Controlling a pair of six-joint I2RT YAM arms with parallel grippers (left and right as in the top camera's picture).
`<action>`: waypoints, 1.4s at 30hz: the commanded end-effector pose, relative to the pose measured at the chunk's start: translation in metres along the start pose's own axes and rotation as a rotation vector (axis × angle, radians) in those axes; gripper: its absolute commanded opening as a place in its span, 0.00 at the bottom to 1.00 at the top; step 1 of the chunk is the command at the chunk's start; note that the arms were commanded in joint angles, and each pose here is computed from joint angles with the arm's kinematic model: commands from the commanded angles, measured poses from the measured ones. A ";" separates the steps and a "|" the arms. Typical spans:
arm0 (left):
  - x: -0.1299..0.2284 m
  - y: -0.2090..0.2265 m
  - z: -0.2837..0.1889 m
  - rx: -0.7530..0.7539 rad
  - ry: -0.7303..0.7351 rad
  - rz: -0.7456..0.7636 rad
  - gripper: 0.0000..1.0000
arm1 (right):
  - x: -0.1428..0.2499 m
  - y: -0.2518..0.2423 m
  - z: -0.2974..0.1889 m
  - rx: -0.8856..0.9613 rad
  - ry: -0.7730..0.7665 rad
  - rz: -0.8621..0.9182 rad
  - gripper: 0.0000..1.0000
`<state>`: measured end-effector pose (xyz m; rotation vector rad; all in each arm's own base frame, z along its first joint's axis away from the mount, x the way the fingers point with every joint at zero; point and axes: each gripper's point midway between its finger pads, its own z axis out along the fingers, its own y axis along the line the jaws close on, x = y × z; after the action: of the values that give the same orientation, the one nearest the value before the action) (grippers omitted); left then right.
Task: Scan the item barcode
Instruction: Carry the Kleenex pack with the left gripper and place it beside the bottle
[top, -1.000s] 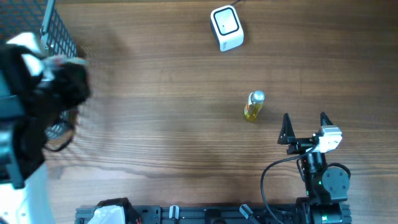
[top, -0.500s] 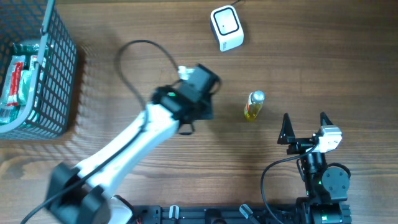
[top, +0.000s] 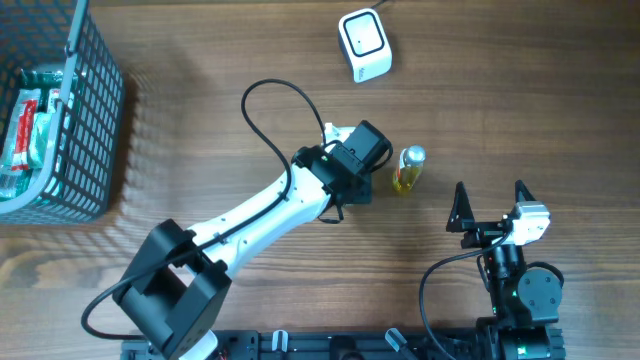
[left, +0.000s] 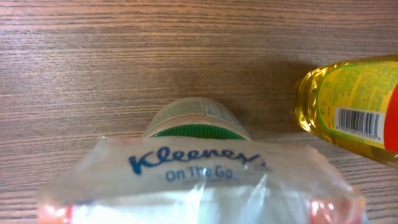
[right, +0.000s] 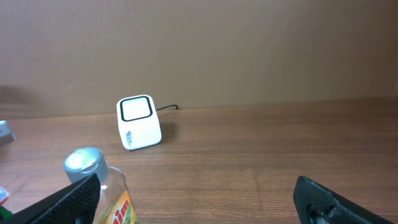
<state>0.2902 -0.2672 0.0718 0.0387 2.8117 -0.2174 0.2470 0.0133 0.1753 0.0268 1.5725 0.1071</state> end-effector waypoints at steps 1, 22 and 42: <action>0.006 -0.004 0.011 -0.017 0.003 0.005 0.60 | 0.000 -0.004 0.000 0.019 -0.003 0.000 1.00; -0.012 -0.014 -0.034 0.066 -0.085 0.027 0.91 | 0.000 -0.004 0.000 0.019 -0.003 0.000 1.00; 0.006 -0.005 -0.032 0.040 -0.002 0.038 0.49 | 0.000 -0.004 0.000 0.019 -0.003 0.000 1.00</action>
<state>0.2745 -0.2643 0.0957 0.0922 2.8064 -0.2382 0.2470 0.0133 0.1753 0.0268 1.5725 0.1071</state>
